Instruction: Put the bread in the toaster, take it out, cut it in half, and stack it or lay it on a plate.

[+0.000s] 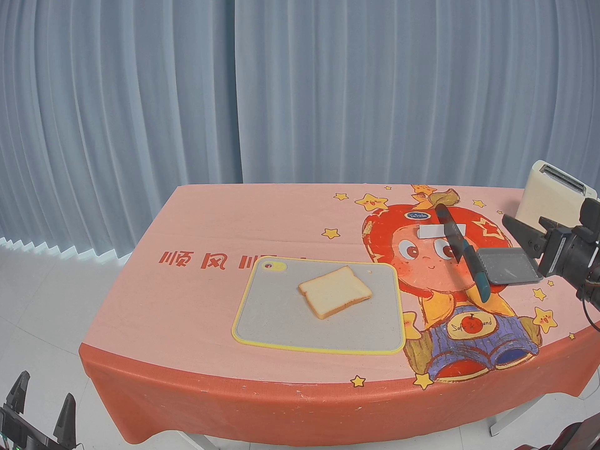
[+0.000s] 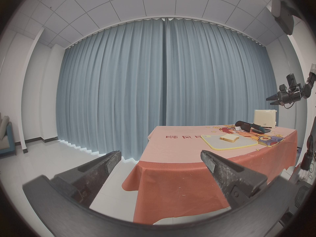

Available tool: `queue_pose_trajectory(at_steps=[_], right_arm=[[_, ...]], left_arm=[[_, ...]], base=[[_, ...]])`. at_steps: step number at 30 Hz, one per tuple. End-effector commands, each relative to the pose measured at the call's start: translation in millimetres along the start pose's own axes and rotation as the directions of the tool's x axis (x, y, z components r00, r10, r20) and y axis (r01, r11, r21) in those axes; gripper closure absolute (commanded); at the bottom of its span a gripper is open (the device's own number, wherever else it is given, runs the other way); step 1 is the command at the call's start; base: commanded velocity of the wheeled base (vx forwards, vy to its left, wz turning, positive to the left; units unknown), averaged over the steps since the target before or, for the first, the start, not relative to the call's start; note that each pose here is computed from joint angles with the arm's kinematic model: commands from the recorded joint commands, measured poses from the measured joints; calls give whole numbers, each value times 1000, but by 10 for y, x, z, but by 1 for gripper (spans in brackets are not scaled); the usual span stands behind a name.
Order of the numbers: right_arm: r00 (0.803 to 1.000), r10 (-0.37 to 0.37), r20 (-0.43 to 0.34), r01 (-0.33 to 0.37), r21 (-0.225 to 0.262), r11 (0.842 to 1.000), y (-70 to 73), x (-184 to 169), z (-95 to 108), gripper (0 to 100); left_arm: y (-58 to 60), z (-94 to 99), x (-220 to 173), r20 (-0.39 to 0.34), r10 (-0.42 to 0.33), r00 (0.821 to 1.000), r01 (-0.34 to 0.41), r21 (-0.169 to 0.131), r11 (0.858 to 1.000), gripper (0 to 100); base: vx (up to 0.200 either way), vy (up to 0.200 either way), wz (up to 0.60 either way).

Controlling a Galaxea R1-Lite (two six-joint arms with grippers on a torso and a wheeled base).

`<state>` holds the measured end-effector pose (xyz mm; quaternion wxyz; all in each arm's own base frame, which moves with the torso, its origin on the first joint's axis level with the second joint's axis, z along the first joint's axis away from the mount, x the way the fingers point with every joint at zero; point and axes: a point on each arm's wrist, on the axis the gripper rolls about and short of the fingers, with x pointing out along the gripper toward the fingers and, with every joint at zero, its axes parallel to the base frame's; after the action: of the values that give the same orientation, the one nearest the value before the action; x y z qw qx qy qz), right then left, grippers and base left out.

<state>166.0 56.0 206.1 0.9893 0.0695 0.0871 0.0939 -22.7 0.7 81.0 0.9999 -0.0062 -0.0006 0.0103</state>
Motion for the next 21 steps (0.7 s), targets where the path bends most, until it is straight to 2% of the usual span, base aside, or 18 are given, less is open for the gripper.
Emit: queue_pose_trajectory(at_steps=[1,11,21], right_arm=[[1000,-3,-25,3,-7,1000,-2,-11,-26,0],[998,11,-64,-12,-14,1000,26,-14,-91,0],[996,-5,-89,3,-20,1000,18,-7,-126,0]], left_arm=[[0,-47,14,-18,1,1000,-1,1,1000,0],[0,-47,14,-18,1,1000,-1,1,1000,0],[0,-47,14,-18,1,1000,-1,1,1000,0]], base=[[0,0,0],[0,0,0],[0,0,0]])
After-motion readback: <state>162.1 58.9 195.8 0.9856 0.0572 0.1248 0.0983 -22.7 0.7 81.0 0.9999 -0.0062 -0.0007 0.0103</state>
